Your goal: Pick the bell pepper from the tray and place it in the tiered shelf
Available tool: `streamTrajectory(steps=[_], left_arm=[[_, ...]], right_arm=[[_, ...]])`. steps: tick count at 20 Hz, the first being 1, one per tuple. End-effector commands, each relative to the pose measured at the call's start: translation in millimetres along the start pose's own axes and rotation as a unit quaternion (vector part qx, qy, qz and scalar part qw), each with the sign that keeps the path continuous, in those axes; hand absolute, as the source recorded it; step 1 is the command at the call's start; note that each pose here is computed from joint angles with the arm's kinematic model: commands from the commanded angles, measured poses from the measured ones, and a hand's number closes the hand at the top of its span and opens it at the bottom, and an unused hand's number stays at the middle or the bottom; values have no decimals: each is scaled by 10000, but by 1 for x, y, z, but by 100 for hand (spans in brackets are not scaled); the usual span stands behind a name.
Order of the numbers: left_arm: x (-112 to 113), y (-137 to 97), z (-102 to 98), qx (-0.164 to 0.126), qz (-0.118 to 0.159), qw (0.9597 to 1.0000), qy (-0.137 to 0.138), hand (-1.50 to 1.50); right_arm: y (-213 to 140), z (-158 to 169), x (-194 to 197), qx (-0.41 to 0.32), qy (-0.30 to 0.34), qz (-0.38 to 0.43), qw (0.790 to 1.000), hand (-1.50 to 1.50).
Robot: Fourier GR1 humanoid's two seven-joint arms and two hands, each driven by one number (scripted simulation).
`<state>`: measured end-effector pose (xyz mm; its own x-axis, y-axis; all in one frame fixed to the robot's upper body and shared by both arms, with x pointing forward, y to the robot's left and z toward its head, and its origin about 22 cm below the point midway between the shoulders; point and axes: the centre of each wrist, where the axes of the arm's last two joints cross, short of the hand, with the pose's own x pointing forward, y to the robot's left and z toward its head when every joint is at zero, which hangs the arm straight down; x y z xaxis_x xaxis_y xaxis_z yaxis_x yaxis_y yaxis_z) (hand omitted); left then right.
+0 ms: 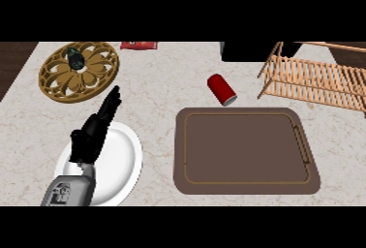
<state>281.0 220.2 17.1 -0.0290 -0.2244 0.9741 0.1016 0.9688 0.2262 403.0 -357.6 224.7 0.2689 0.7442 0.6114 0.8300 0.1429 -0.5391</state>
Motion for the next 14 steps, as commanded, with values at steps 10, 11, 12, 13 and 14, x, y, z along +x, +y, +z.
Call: streamTrajectory(steps=[10,11,12,13,14], left_arm=[[4,0,-7,113,-15,9999,38,0],[-15,2,-7,62,30,10000,65,0],[15,11,4,-14,45,10000,55,0],[-8,-8,4,109,-24,9999,52,0],[-8,7,-12,-10,-65,9999,81,0]], right_arm=[[-18,0,-18,-201,631,-477,9967,-150],[-22,-16,-30,-258,718,-759,9942,-150],[-24,-6,-21,-149,599,-770,9951,-150],[-23,-16,-8,-160,752,-879,9932,-150],[-20,1,-15,-27,668,-941,9933,-150]])
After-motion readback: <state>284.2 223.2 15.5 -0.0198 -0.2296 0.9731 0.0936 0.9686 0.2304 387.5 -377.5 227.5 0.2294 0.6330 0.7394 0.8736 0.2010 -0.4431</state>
